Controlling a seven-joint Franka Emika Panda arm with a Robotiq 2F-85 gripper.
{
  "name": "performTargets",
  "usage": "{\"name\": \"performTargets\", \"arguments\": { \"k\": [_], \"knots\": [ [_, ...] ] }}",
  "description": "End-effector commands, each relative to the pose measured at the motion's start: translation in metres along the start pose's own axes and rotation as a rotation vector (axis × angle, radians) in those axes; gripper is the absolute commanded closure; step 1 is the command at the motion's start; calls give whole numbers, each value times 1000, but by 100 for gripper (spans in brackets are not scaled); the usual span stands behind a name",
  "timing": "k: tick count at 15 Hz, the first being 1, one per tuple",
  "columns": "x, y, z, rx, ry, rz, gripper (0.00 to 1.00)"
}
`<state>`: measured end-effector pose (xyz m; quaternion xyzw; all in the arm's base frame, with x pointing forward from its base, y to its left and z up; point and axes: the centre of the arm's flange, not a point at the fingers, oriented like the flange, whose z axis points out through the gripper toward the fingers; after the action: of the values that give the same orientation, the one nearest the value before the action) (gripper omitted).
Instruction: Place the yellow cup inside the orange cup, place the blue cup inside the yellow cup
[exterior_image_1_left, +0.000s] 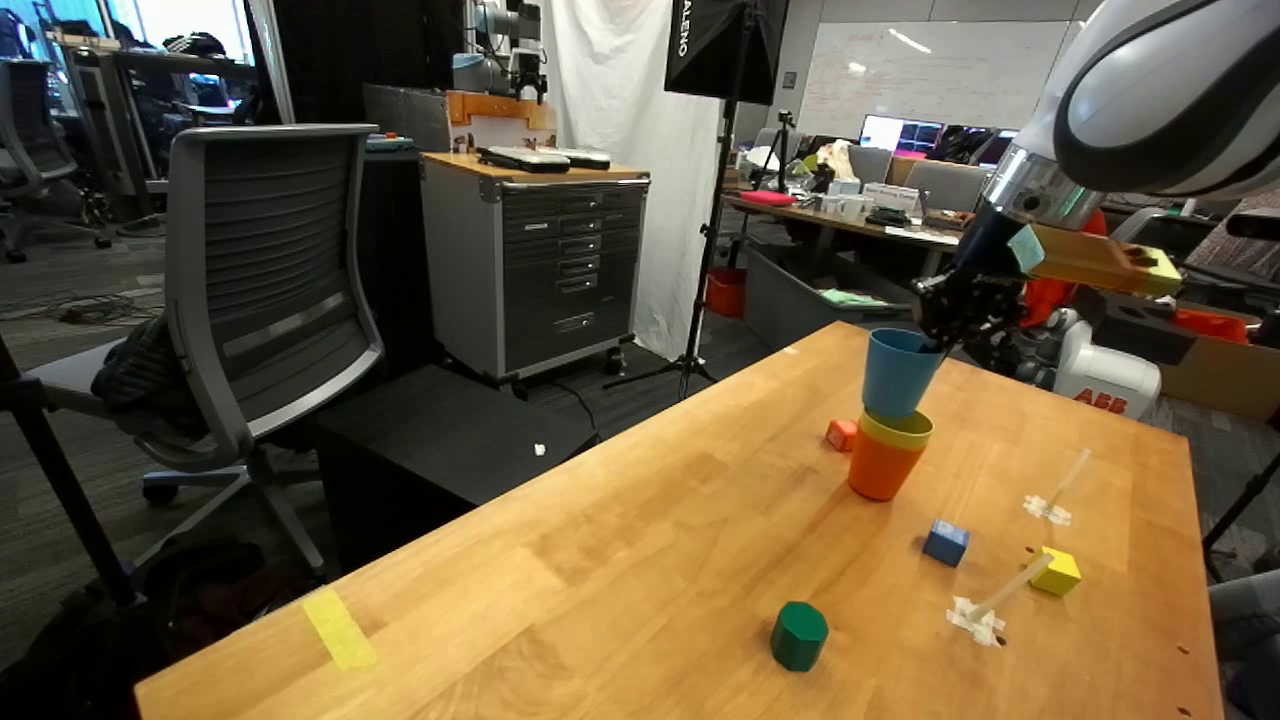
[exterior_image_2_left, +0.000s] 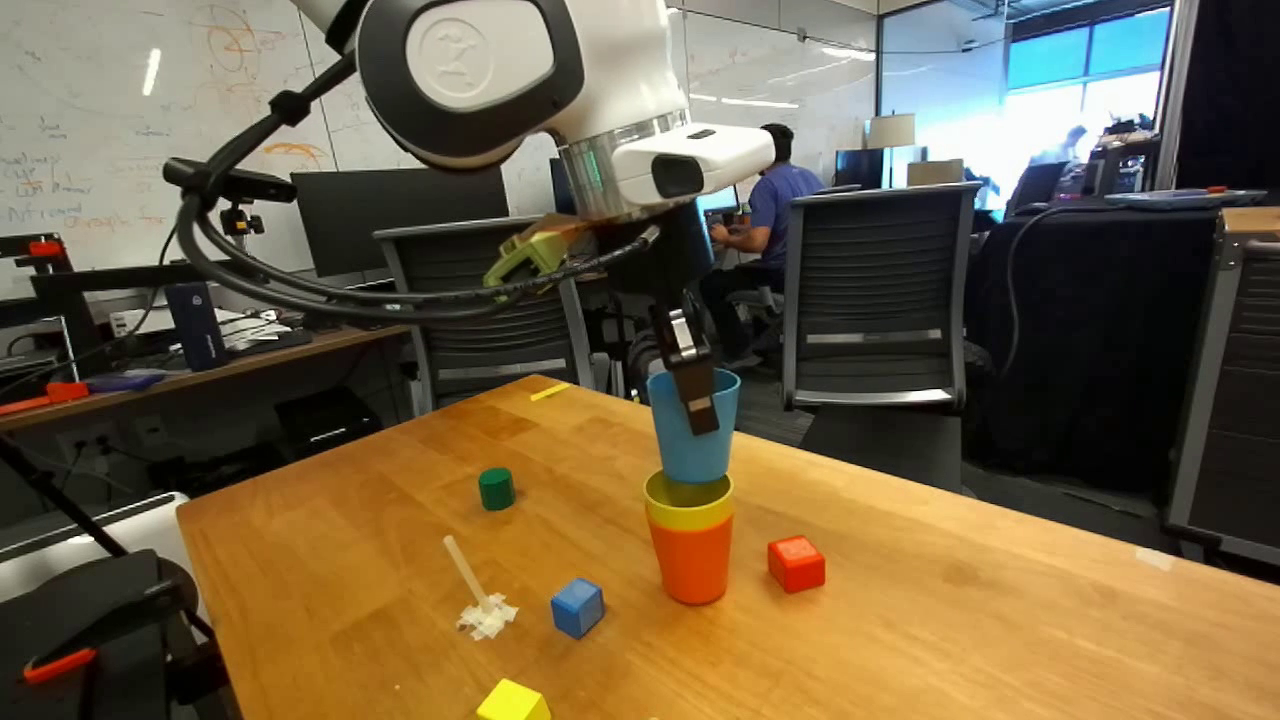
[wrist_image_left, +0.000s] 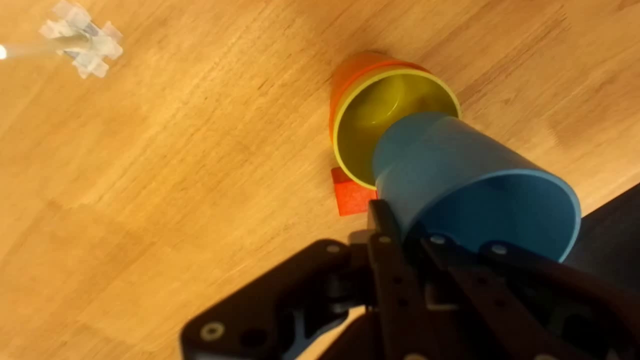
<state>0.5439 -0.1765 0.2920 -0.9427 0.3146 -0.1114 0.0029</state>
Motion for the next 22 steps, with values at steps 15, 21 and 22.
{"name": "performTargets", "arguments": {
  "k": [15, 21, 22],
  "knots": [
    [-18, 22, 5, -21, -11, 10, 99],
    [-10, 25, 28, -13, 36, 25, 99],
    [-10, 25, 36, -12, 40, 25, 99]
  ]
}}
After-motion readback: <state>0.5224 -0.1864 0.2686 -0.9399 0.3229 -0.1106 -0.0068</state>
